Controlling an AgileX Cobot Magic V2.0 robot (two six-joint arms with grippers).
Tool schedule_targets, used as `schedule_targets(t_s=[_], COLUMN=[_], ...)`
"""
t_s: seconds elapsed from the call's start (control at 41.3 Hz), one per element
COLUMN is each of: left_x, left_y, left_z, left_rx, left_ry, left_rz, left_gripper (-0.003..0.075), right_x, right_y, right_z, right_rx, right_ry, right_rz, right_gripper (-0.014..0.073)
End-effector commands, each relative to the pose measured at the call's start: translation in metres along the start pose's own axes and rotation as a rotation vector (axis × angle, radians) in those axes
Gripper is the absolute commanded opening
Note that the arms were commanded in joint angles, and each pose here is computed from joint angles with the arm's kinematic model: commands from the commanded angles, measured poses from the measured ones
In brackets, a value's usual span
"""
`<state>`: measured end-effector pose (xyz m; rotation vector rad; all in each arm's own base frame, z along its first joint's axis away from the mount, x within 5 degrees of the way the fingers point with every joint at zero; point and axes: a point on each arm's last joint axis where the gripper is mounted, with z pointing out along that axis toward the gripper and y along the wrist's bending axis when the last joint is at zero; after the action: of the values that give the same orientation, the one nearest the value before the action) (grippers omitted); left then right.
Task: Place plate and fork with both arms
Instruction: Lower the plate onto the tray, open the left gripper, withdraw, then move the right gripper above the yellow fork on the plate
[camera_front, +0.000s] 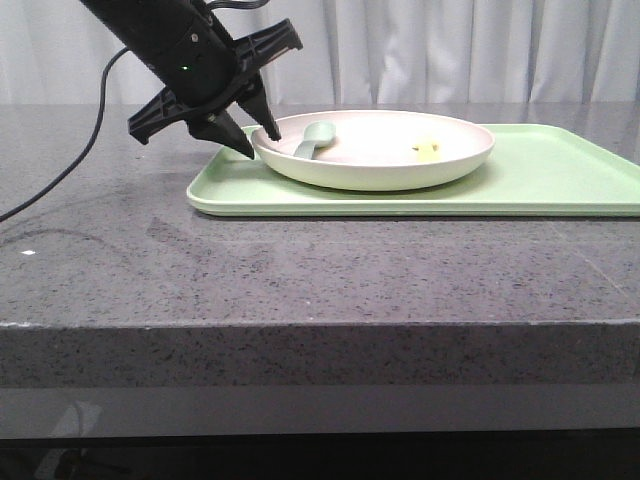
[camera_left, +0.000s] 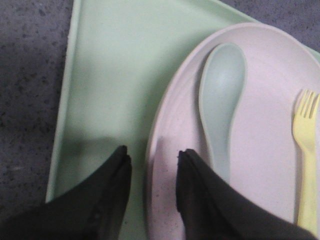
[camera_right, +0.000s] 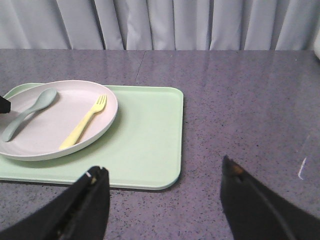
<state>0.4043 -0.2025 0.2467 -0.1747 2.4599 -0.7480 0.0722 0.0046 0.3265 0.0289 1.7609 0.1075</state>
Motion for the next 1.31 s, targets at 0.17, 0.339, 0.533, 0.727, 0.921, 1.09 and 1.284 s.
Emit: schedule_targets(t_s=[0.17, 0.339, 0.533, 0.727, 0.921, 1.09, 1.284], left_x=[-0.020, -0.023, -0.011, 0.009, 0.040, 0.071, 0.096], left_y=[-0.035, -0.046, -0.056, -0.054, -0.035, -0.012, 0.015], left_z=[-0.059, -0.113, -0.186, -0.234, -0.257, -0.265, -0.272], left_rx=[0.093, 0.041, -0.005, 0.001, -0.001, -0.012, -0.095], left_ry=[-0.134, -0.186, -0.174, -0.193, -0.240, -0.202, -0.192], left_rz=[0.112, 0.329, 0.671, 0.755, 0.756, 0.744, 0.691], left_gripper=[0.0304, 0.0303, 0.0303, 0.0303, 0.0303, 0.0303, 0.0303], right_x=[-0.016, -0.016, -0.016, -0.016, -0.016, -0.016, -0.016], right_y=[0.001, 0.001, 0.001, 0.001, 0.001, 0.001, 0.001], right_z=[-0.001, -0.001, -0.001, -0.001, -0.001, -0.001, -0.001], right_rx=[-0.004, -0.004, -0.004, -0.004, -0.004, -0.004, -0.004], right_ry=[-0.085, -0.085, -0.085, -0.085, -0.085, -0.085, -0.085], right_rz=[-0.018, -0.018, -0.018, -0.018, -0.018, -0.018, -0.018], right_gripper=[0.0500, 0.0500, 0.0500, 0.0500, 0.0500, 0.0500, 0.0500])
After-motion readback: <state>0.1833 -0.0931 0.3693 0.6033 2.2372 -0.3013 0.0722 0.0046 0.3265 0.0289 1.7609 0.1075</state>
